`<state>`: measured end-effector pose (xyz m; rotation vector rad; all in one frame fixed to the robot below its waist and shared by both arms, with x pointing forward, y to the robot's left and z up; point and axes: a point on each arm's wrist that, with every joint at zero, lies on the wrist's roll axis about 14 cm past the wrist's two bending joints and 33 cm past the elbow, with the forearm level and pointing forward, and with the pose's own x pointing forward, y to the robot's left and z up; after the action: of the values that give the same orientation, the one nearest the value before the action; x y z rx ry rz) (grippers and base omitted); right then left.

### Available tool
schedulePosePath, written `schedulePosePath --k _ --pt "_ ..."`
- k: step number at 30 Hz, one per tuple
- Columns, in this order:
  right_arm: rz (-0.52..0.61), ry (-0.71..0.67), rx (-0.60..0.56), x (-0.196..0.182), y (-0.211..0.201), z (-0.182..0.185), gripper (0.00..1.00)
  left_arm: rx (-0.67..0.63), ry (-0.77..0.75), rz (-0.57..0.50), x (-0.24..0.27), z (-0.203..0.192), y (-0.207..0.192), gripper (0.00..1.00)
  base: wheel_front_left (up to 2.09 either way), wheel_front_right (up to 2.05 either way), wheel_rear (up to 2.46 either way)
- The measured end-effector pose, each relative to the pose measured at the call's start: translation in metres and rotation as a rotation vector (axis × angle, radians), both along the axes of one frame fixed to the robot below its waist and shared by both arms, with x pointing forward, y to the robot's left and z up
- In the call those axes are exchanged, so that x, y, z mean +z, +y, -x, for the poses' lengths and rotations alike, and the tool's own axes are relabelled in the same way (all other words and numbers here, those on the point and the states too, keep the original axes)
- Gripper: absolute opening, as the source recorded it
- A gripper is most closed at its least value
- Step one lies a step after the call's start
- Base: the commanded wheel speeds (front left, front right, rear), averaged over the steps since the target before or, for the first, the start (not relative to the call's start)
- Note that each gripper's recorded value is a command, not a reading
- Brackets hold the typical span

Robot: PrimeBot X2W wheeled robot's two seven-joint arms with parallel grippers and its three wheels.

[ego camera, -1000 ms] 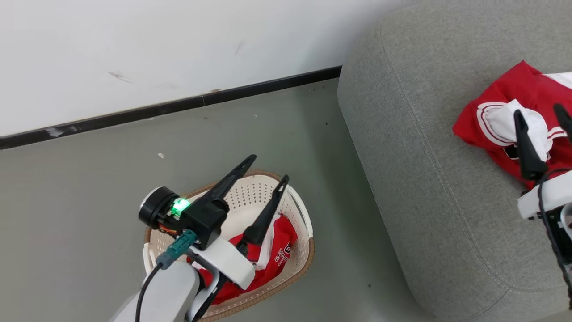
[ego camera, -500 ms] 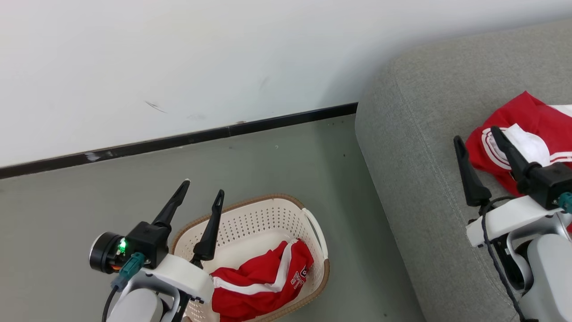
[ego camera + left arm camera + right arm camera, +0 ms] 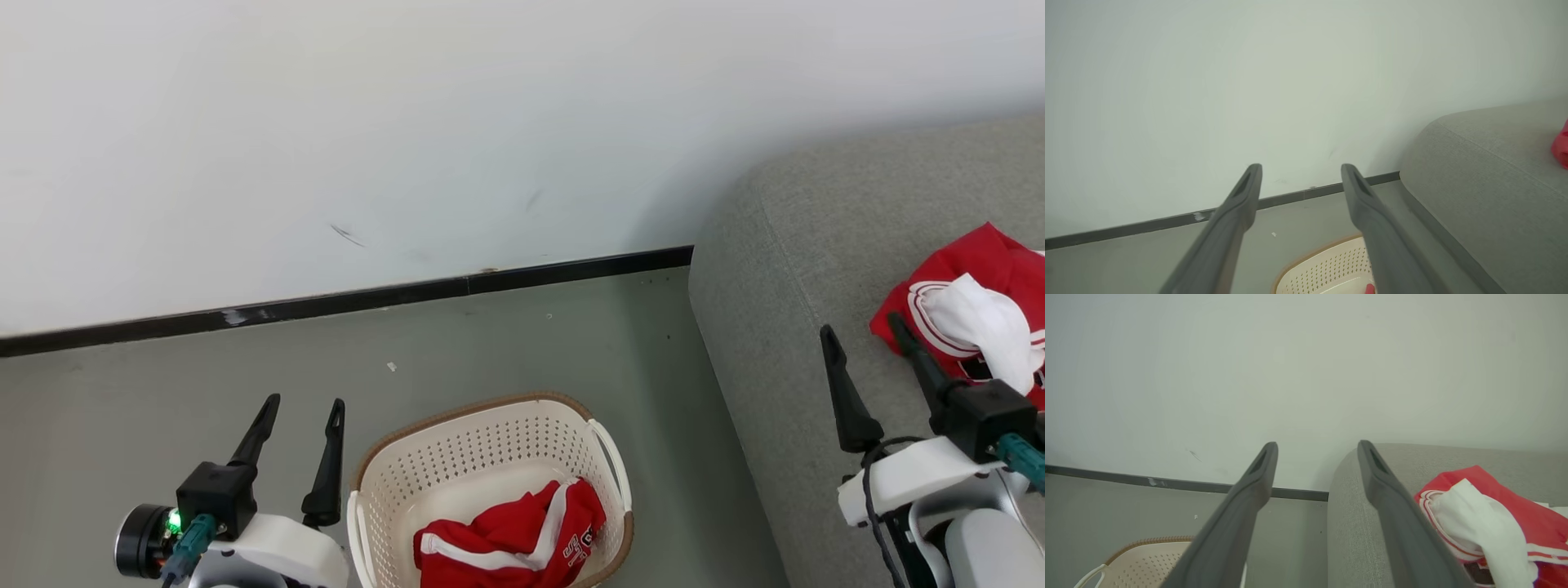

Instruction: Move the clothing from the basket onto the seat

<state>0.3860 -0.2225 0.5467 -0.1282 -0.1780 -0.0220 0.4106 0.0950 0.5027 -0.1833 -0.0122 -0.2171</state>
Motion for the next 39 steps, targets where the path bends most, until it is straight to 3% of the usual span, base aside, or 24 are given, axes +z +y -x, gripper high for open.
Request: schedulePosePath --k 12,30,39 --pt "-0.016 0.008 -0.01 -0.007 0.008 0.026 1.0 0.088 0.011 -0.001 -0.002 0.026 0.029 1.0 0.0 0.0 0.0" --pt "0.019 0.019 0.001 -0.01 0.014 0.039 1.0 0.135 -0.009 0.01 0.005 0.027 0.045 1.0 0.0 0.0 0.0" --pt "-0.025 0.02 -0.003 -0.012 0.012 0.042 1.0 0.136 -0.013 0.011 0.006 0.024 0.044 1.0 0.0 0.0 0.0"
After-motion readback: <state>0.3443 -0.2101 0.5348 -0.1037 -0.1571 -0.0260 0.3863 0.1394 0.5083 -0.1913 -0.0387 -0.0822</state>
